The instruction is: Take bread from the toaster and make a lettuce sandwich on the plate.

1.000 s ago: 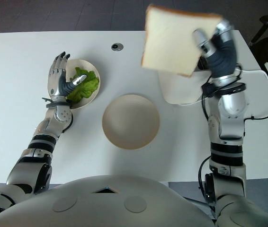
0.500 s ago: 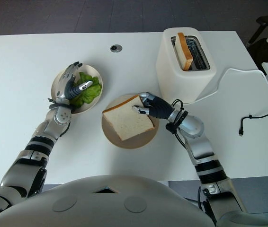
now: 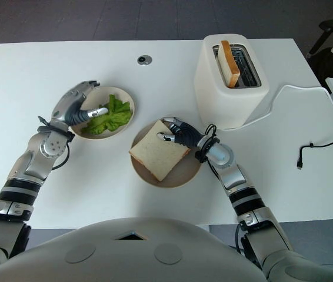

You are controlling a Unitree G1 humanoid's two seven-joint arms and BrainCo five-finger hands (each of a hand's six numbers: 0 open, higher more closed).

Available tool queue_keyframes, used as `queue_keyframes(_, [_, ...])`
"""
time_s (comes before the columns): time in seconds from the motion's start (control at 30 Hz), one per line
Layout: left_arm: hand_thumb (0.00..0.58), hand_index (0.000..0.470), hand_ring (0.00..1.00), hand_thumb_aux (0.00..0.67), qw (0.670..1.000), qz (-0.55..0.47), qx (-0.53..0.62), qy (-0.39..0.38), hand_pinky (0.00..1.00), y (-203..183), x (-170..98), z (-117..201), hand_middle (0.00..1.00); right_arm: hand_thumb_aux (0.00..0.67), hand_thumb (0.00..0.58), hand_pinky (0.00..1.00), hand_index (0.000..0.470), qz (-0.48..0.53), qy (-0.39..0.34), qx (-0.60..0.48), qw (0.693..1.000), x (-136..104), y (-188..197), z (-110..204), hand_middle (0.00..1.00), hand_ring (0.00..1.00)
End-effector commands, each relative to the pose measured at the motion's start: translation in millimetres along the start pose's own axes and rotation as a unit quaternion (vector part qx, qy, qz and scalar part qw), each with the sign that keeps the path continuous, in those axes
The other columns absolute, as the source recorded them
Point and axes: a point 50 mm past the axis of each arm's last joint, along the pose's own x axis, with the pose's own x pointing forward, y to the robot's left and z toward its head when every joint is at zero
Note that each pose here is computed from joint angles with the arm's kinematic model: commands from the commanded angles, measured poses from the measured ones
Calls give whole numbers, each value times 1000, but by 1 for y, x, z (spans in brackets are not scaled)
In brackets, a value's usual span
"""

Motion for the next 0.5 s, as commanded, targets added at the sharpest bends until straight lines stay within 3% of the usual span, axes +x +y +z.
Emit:
queue_keyframes(0.03, [0, 0, 0, 0, 998, -53, 22, 9, 0, -14, -3, -4, 0, 0, 0, 0, 0, -18, -28, -1, 999, -1, -4, 10, 0, 0])
queue_keyframes(0.13, [0, 0, 0, 0, 998, -60, 28, 16, 0, -19, -2, -7, 0, 0, 0, 0, 0, -16, -77, 8, 997, -2, -2, 27, 0, 0])
queue_keyframes(0.17, [152, 66, 0, 95, 998, -58, 29, 16, 0, -19, -1, -7, 0, 0, 0, 0, 0, -13, -88, 11, 996, -3, -2, 30, 0, 0])
queue_keyframes(0.2, [443, 241, 0, 344, 998, -52, 29, 14, 0, -18, 0, -6, 0, 0, 0, 0, 0, -8, -100, 14, 995, -4, -1, 34, 0, 0])
queue_keyframes(0.23, [564, 393, 0, 560, 999, -38, 27, 12, 0, -14, 2, -5, 0, 0, 0, 0, 0, -3, -111, 15, 994, -6, 0, 38, 0, 0])
queue_keyframes(0.27, [580, 470, 0, 670, 999, -22, 24, 11, 0, -10, 3, -5, 0, 0, 0, 0, 0, 2, -120, 15, 993, -6, 1, 40, 0, 0])
queue_keyframes(0.5, [580, 470, 0, 670, 998, 67, -15, -4, 0, 14, 8, -2, 0, 0, 0, 0, 0, -1, -154, 21, 988, -10, 0, 50, 0, 0])
